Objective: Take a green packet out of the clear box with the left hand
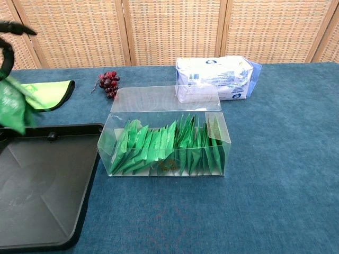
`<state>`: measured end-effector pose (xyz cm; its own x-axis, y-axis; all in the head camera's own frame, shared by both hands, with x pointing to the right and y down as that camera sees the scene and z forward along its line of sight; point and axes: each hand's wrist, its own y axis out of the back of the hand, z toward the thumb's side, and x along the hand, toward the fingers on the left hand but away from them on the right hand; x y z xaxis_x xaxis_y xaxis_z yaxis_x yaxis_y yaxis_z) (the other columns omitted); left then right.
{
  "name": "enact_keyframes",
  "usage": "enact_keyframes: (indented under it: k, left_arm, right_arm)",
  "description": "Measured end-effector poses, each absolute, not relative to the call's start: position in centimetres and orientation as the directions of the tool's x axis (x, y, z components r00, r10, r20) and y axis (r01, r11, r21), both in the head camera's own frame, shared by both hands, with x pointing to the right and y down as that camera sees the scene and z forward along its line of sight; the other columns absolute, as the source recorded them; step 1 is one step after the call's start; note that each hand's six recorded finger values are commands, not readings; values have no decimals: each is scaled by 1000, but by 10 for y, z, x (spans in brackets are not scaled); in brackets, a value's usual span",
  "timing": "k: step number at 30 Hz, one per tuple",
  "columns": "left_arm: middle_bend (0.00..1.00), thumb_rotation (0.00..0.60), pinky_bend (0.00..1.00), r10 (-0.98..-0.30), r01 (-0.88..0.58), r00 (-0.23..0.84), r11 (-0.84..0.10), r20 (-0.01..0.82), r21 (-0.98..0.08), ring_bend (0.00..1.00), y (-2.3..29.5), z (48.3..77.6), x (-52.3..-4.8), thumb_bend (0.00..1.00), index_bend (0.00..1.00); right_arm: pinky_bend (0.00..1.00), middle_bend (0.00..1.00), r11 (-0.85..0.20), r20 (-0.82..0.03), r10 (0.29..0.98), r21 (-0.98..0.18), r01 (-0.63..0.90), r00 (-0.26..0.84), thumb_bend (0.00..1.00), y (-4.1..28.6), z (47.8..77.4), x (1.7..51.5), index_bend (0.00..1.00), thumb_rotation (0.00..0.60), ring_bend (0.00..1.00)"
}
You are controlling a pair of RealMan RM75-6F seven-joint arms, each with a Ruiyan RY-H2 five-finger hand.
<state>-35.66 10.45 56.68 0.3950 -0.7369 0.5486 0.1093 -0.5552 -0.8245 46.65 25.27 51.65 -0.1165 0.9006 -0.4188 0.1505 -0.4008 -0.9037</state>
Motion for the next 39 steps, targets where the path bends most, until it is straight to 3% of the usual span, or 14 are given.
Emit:
enact_keyframes:
  k: [2,3,4,6,7,14,20,26,34,39]
  left_arm:
    - [0,600,0,-726,127,374,-577,578,-807,0,108,568,-363,498,710]
    - [0,600,0,-718,139,362,-588,594,-796,0,110,569,-366,466,544]
    - [0,600,0,-712,149,356,-597,606,-788,0,112,571,-368,401,314]
    - [0,600,0,-691,165,345,-622,635,-766,0,116,573,-370,265,40]
    - [0,600,0,-681,171,340,-634,649,-754,0,118,574,-371,215,0]
    - [0,600,0,-657,171,314,-671,685,-722,0,121,572,-373,179,0]
    - [0,600,0,-717,119,303,-625,628,-771,0,116,560,-381,179,0]
    - [0,600,0,-814,35,257,-531,521,-847,0,114,543,-402,133,0]
    - [0,600,0,-905,-92,80,-423,417,-901,0,162,541,-445,129,0]
    - [0,600,0,-918,-80,60,-396,392,-915,0,183,549,-451,130,0]
  right_arm:
    - [0,0,-400,-418,901,-904,151,-117,0,252,517,466,0,600,0]
    - [0,0,-401,-419,900,-904,150,-118,0,252,517,467,0,600,0]
    - [0,0,-402,-420,900,-903,150,-118,0,252,517,466,0,600,0]
    - [0,0,-403,-421,899,-903,150,-117,0,252,518,466,0,600,0]
    - [0,0,-404,-422,899,-902,149,-117,0,252,518,466,0,600,0]
    - [0,0,-406,-424,899,-901,150,-113,0,253,518,465,0,600,0]
    - [0,0,-405,-423,900,-901,156,-104,0,253,517,464,0,600,0]
    - [0,0,-390,-408,907,-907,160,-103,0,253,512,466,0,600,0]
    - [0,0,-369,-386,916,-917,150,-112,0,253,507,469,0,600,0]
    - [0,0,-351,-366,926,-926,143,-98,0,252,507,467,0,600,0]
